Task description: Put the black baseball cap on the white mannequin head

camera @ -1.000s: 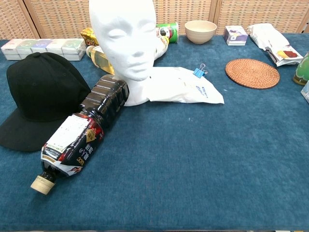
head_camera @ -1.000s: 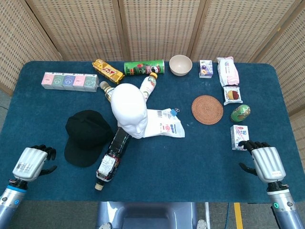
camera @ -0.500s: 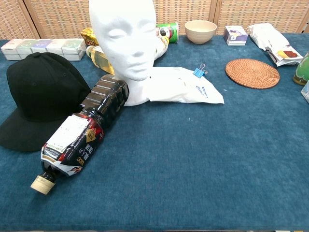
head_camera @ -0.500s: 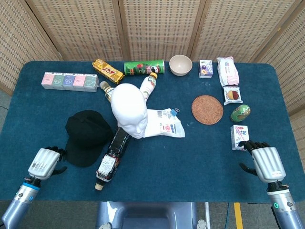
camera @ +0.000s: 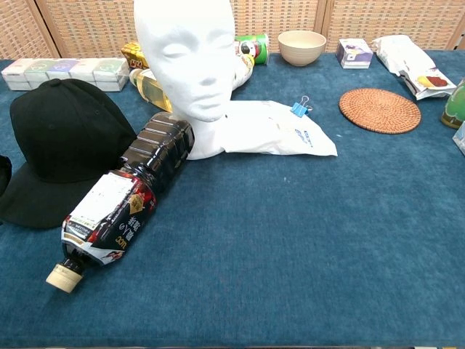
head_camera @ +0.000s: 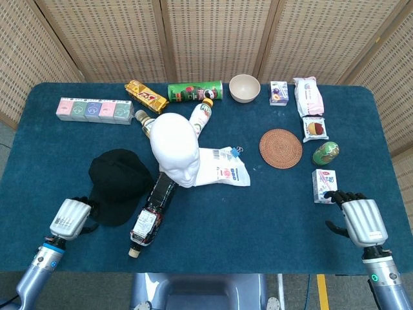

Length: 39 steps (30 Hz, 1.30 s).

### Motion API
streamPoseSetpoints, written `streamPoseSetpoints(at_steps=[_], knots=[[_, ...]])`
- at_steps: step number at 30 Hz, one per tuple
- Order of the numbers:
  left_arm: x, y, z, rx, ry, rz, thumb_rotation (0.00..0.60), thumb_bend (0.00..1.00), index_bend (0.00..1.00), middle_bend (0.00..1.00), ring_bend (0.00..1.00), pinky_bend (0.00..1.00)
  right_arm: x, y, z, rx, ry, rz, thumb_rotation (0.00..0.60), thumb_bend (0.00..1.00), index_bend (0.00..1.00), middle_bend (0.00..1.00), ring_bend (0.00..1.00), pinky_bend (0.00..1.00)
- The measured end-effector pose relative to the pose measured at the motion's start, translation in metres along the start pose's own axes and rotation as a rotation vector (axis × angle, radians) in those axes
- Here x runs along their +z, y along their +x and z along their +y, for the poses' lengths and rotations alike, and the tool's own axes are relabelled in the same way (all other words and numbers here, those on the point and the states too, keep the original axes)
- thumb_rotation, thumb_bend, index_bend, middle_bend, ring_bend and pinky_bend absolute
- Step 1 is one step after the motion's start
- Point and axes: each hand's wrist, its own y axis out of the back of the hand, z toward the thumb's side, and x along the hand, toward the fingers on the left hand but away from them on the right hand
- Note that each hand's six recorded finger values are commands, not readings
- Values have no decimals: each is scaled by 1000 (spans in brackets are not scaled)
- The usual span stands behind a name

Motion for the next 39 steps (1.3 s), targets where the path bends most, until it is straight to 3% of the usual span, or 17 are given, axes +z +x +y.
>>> streamPoseSetpoints(at_steps=[20,26,29,33,39], knots=[[9,12,-9,22,-2,-13,600,93,599,638,517,634,-3,1,0,4,1,-9,600,148,359,459,515,505],[10,21,-2,100,-25,-9,600,143,599,628,490,623,-4,0,0,4,3,-11,600,149,360,459,516,506],[12,28,5,160,-43,-13,600,152,590,564,435,593,-4,0,1,1,4,-11,600,149,359,459,516,506],[18,39,14,230,-64,-32,600,156,507,480,369,549,-5,0,1,1,5,-14,600,150,358,459,516,506],[22,50,27,294,-90,-50,600,186,446,397,283,463,-6,0,2,-3,5,-18,600,149,358,459,515,506]])
